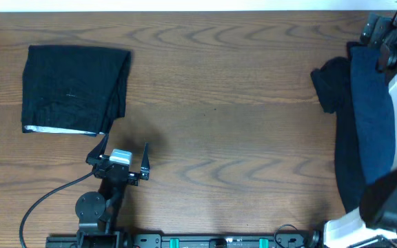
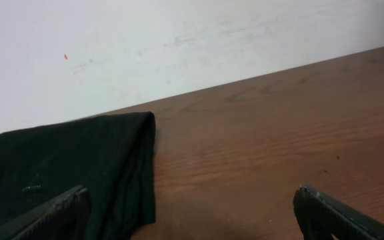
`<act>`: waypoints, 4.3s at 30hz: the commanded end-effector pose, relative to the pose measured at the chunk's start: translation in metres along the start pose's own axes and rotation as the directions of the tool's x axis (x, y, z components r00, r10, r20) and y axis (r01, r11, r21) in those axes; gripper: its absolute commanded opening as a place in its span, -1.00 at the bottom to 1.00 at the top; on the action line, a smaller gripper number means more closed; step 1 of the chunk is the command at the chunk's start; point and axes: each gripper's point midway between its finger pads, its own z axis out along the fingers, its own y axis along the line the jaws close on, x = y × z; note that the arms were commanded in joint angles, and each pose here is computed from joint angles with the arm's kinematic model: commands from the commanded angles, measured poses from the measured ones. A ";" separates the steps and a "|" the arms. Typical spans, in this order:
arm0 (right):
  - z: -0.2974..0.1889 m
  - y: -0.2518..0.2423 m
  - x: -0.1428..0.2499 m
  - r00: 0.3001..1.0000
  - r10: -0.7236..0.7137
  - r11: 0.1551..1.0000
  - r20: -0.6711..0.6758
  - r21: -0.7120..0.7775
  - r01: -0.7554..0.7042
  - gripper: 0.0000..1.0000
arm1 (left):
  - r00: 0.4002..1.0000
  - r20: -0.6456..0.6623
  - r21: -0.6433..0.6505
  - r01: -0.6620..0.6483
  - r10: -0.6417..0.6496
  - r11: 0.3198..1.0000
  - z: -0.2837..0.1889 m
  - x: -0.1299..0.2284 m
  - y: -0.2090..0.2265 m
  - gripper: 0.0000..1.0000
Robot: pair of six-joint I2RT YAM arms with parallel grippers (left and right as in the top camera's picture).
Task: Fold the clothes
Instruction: 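Reach the right gripper into the clothes pile and grasp the blue jeans, then lift the jeans with the right gripper and drag them leftward to table center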
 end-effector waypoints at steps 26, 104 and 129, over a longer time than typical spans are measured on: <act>0.162 0.039 0.101 0.983 -0.103 0.993 -0.151 -0.066 0.093 0.35 | 0.999 -0.047 0.023 -0.003 0.004 1.000 0.001 0.016 -0.005 0.96; 0.028 0.040 -0.014 0.995 -0.057 0.973 0.083 -0.219 0.075 -0.98 | 0.999 -0.046 0.023 -0.003 0.004 1.000 0.001 0.015 -0.005 0.96; -0.198 0.292 0.096 0.912 -0.410 0.616 0.028 -0.728 0.300 -0.98 | 0.999 -0.047 0.023 -0.003 0.004 1.000 0.001 0.016 -0.005 0.96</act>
